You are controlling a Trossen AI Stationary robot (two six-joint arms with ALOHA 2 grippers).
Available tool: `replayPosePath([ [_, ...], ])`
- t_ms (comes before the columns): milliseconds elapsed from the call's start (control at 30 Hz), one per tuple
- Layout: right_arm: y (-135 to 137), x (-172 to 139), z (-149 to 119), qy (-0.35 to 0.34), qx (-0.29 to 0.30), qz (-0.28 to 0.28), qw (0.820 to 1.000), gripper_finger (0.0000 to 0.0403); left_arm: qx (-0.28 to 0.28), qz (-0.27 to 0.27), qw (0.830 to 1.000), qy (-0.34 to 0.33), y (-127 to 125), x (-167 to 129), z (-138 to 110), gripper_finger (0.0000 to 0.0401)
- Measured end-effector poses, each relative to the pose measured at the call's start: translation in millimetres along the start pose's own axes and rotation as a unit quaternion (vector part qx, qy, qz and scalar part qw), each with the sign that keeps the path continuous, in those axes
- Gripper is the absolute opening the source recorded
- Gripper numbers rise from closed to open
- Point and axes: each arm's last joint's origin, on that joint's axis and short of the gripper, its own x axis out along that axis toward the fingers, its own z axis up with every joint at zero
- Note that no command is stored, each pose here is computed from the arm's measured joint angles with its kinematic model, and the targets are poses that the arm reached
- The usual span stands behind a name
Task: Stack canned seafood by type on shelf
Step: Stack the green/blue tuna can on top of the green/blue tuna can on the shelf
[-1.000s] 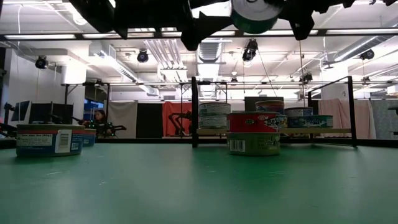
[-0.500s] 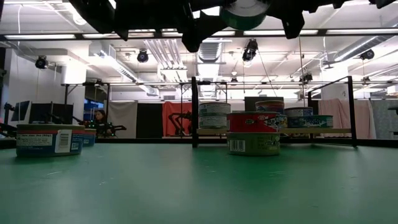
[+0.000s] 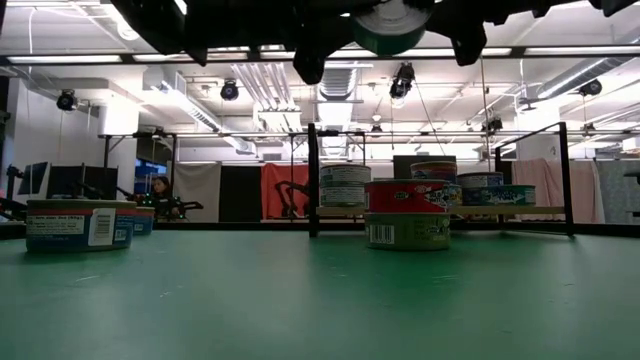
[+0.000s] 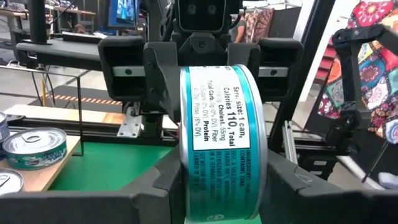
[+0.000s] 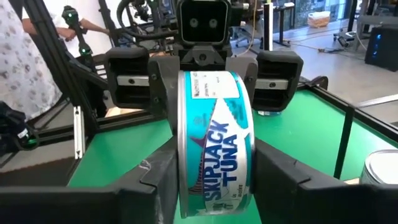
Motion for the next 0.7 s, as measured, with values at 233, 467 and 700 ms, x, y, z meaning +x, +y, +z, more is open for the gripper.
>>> replayPosePath([
  [233, -2, -8, 9, -0.018, -0.011, -0.004, 1.0, 0.0207, -0.066, 0.006, 0.998, -0.016, 6, -2, 2, 0.012],
  [467, -4, -24, 20, -0.027, -0.028, 0.004, 0.999, 0.0242, -0.19, 0.005, 0.98, -0.063, 17, -15, -5, 0.012],
  [700, 19, -30, 17, -0.026, -0.242, 0.047, 0.969, 0.0242, -0.38, -0.002, 0.924, -0.046, 33, -25, -15, 0.012],
])
